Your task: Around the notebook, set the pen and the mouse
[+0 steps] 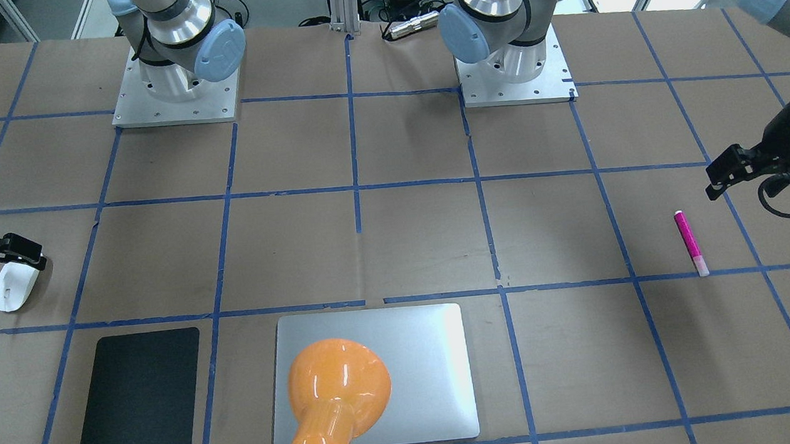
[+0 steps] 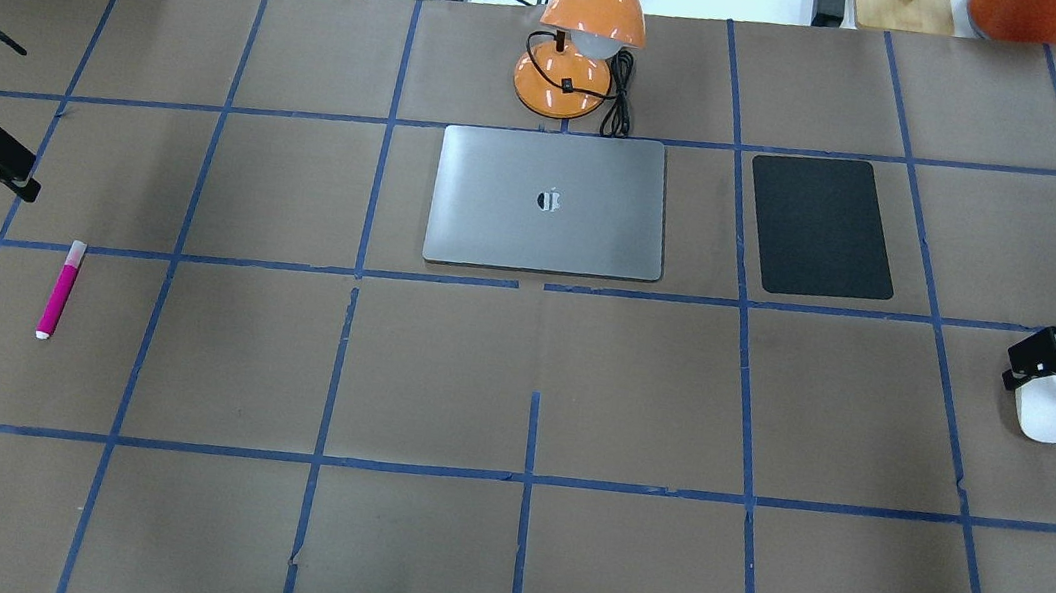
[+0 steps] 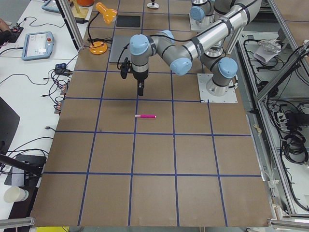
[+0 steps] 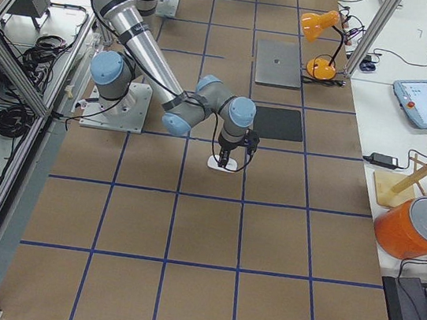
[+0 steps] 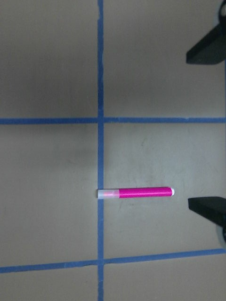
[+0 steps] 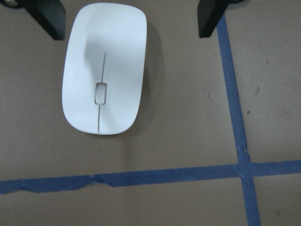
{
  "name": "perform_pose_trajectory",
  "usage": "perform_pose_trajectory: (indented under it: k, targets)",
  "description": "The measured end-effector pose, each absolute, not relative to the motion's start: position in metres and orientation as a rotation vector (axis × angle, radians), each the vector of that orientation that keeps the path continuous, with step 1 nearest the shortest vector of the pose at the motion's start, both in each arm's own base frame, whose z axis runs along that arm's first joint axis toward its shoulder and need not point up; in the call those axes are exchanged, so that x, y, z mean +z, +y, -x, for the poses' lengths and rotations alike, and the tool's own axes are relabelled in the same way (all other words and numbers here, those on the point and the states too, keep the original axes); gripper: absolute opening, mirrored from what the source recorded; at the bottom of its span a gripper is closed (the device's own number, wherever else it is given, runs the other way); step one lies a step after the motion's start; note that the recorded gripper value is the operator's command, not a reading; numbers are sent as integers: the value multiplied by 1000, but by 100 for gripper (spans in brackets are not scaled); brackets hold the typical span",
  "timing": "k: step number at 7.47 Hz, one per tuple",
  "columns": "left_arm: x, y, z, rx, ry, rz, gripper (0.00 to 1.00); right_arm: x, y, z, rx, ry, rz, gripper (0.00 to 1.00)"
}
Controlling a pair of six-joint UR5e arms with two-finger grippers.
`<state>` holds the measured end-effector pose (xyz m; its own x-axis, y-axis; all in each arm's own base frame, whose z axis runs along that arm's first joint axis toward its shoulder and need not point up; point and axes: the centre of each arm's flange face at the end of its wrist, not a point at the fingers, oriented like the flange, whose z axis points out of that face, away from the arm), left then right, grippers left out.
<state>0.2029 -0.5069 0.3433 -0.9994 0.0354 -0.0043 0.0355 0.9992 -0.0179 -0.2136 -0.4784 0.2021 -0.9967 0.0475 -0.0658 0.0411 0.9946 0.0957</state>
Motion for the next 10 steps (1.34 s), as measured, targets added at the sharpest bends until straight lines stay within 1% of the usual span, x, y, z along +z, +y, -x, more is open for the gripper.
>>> perform_pose_trajectory:
  k: [1,2,3,4,6,7,8,9,10]
  targets:
    - [315,-500,-222,-32,3132,-83,100,193,-481,217,138,3079,-45,100]
    - [287,-495,-233,-26,3134,-108,100,186,-482,219,148,3087,-24,94]
    - [261,-492,-237,-3,3147,-118,100,182,-481,221,163,3099,-1,80]
    - [243,-490,-236,25,3163,-114,100,181,-481,222,172,3103,15,56]
    - [218,-490,-236,72,3189,-90,100,179,-478,225,221,3125,36,32]
    - [206,-492,-238,86,3196,-86,100,178,-477,226,241,3134,42,17]
    - [197,-495,-240,90,3197,-86,100,179,-477,226,249,3138,44,8]
    - [187,-498,-243,86,3195,-87,93,184,-478,225,245,3143,48,8]
    - [178,-501,-245,81,3193,-87,93,193,-480,224,233,3151,55,8]
